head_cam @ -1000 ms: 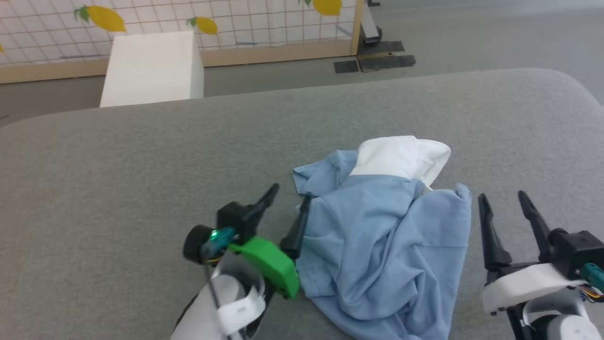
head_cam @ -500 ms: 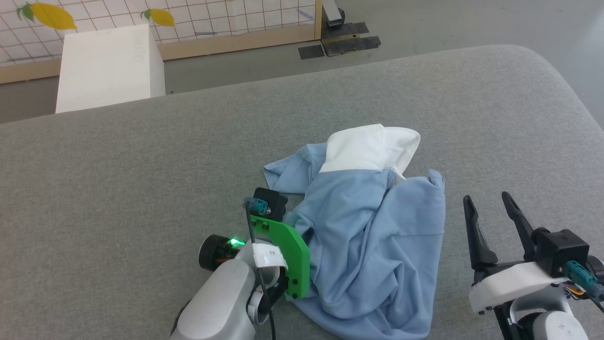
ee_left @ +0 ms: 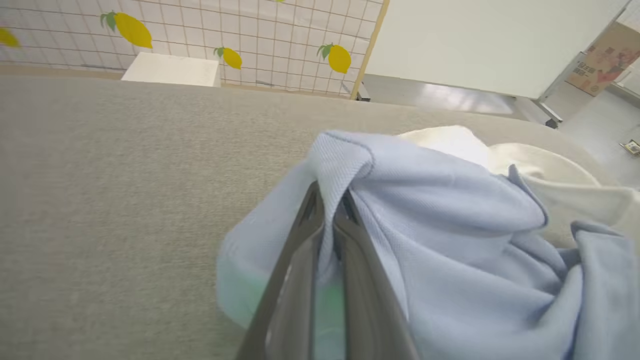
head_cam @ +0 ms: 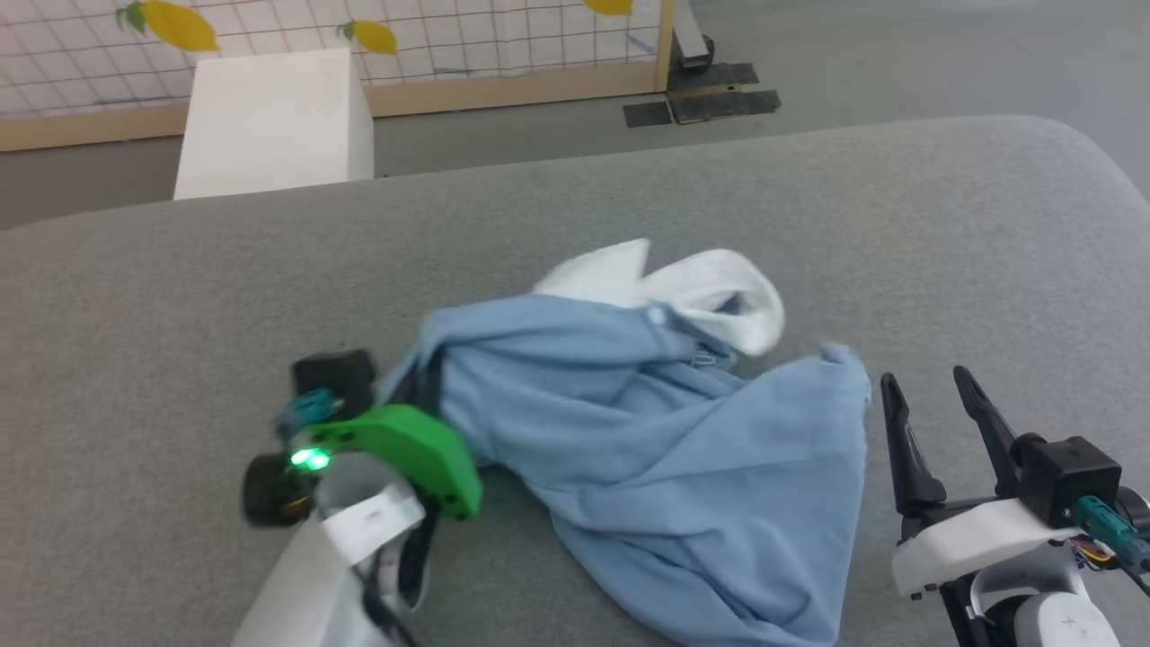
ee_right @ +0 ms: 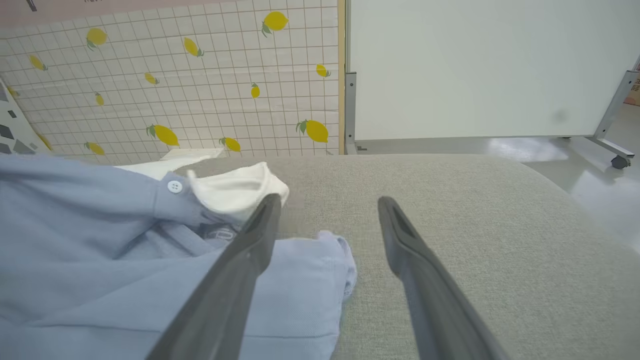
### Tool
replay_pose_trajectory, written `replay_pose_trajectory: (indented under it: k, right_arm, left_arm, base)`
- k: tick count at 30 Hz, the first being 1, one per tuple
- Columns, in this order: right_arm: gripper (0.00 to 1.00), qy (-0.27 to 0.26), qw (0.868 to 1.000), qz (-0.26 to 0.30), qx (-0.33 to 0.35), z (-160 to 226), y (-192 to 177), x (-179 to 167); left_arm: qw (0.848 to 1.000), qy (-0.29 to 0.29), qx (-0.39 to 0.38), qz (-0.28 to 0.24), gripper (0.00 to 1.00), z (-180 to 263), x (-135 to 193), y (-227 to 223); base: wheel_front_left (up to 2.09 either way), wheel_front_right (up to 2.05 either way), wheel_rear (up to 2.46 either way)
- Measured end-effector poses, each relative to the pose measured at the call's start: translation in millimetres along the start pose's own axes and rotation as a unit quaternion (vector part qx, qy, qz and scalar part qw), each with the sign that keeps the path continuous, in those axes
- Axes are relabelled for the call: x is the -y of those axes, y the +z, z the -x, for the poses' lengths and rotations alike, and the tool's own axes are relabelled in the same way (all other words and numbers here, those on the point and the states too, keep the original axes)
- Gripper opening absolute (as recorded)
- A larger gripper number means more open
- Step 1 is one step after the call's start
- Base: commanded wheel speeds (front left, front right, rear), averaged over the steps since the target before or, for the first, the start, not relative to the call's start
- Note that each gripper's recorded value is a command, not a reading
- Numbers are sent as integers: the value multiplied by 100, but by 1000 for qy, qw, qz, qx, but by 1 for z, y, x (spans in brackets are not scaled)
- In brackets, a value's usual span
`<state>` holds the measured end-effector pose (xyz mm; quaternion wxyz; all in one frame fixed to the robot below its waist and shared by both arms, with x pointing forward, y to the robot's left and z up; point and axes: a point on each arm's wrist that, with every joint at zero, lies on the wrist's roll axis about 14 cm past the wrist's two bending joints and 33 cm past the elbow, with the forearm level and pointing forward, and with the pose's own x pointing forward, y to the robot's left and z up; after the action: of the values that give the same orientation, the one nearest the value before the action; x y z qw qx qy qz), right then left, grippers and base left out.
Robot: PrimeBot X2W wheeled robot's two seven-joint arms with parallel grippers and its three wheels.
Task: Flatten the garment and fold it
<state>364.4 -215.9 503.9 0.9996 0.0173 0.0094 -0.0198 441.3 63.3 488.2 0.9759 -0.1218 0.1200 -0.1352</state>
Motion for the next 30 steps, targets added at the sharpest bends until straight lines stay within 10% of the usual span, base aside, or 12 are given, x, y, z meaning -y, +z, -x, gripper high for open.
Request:
replay_pose_trajectory:
  k: [12,14,30]
  right_arm:
    - [100,46,999,-2,-13,-14,-3,-30]
    - [100,54,998,0,-17,-15,-5,-36]
    - [100,182,979,68,-56,-102,5,-135]
  left_arm:
    - [967,230,-94,54,4,97,-133,-61]
    - [964,237,-101,62,100,107,-136,-67]
    - [958,203,200,11,100,97,-123,47]
  base:
    - [0,0,0]
    - [0,0,0]
    - [0,0,0]
